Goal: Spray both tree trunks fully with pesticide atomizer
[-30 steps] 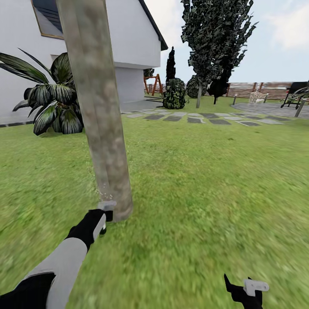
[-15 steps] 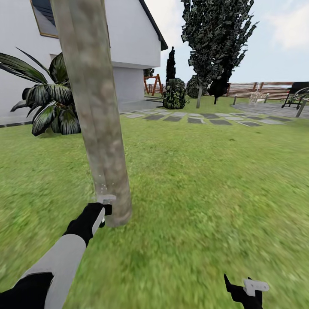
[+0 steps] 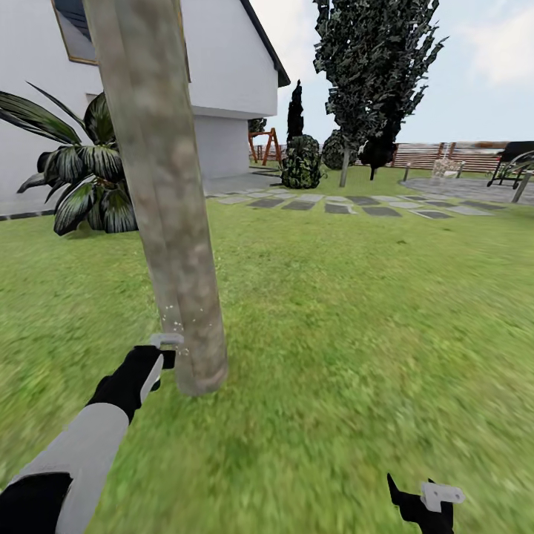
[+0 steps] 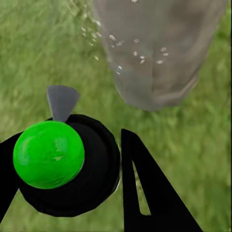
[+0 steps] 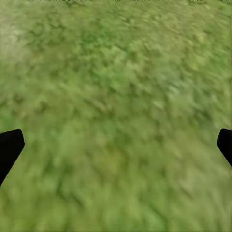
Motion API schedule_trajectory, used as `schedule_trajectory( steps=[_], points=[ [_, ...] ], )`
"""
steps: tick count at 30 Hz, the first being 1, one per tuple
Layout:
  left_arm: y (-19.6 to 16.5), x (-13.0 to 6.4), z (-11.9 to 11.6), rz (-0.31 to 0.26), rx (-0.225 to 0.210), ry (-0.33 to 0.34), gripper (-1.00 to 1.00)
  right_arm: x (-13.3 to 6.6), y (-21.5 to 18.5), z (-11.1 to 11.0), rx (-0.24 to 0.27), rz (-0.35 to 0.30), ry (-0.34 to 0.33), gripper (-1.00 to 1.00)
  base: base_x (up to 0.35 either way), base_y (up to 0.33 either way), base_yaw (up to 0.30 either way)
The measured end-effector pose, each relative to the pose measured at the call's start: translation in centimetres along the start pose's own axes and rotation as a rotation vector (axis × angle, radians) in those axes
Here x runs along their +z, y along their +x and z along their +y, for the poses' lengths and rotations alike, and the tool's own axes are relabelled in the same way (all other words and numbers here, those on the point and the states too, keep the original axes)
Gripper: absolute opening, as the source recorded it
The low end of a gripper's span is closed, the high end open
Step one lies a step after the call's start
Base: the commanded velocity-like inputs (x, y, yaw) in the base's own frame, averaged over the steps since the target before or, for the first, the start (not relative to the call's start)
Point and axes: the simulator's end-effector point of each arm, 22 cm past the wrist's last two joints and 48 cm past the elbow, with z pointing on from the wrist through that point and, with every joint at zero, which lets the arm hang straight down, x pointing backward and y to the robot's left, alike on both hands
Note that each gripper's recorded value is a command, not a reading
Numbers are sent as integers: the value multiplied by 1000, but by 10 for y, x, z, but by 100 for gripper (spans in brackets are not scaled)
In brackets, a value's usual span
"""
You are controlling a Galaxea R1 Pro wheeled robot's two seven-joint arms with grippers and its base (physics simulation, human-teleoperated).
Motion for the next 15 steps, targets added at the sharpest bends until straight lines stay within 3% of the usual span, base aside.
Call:
schedule_trajectory(
  steps=[3,5,7,13,15],
  points=[
    [1,-5,-32,2,0,44,-100,0,0,0,0,0,1,100,170,0,0],
    [1,-5,-31,3,6,39,-100,0,0,0,0,0,0,100,25,0,0],
    [2,-3,-21,5,7,25,-100,0,0,0,0,0,0,100,6,0,0],
    [2,4,39,6,8,-56,-100,0,0,0,0,0,0,100,0,0,0],
    [1,4,39,4,4,-55,-100,0,0,0,0,1,0,100,0,0,0]
  ],
)
